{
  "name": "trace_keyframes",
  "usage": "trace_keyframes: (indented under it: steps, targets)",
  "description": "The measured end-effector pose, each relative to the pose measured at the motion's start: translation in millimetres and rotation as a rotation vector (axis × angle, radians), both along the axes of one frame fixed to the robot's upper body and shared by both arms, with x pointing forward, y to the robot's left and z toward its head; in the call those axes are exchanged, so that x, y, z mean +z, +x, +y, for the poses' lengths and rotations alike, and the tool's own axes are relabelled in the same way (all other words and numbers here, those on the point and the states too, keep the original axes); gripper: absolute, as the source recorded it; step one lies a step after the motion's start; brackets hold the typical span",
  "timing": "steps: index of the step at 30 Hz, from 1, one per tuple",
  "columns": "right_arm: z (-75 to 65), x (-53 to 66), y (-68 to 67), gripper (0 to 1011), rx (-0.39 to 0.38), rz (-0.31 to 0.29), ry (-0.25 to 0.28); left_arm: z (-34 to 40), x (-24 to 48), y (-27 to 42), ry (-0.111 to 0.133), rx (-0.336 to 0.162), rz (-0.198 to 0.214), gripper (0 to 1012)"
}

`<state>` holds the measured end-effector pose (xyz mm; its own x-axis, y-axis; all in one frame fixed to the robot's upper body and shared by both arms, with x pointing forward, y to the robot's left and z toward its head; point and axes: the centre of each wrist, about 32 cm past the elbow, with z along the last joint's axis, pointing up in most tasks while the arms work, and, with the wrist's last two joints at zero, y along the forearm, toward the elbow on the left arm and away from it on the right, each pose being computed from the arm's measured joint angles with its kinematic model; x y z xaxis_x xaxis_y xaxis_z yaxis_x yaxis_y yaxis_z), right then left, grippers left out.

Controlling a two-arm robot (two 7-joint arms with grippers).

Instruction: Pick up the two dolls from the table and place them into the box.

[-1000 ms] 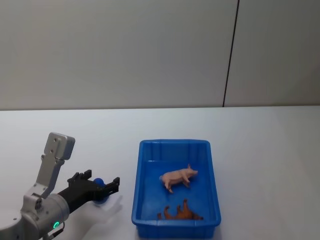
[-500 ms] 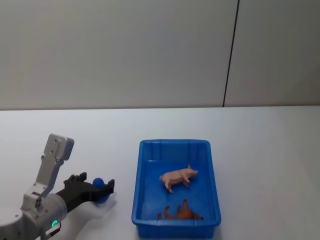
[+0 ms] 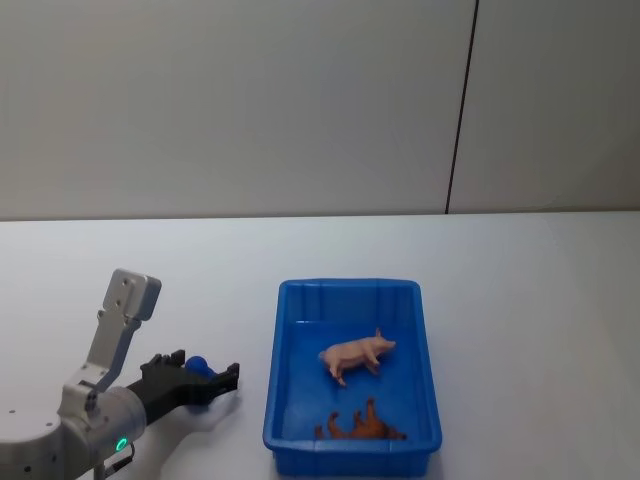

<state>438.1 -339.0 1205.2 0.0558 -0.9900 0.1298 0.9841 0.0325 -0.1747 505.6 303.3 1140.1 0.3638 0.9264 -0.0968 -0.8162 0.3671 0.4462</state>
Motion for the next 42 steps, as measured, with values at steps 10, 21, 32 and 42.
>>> trace_keyframes:
  steps: [10,21,32,42]
  targets:
    - [0.0,-0.1,-0.1,1001,-0.001,0.0,0.0,-1.9,1.0,-4.4,0.019,0.008,0.055,994]
    - [-0.1,-0.1,-0.1,1001,-0.001,0.0,0.0,-2.1,2.5,-7.2,0.032,0.018,0.079,798]
    - [0.0,-0.1,-0.1,1001,-0.001,0.0,0.0,-2.4,3.5,-8.1,0.037,0.018,0.087,732]
    - [0.0,-0.1,-0.1,1001,-0.001,0.0,0.0,-5.3,12.8,-9.4,0.088,-0.008,0.049,608]
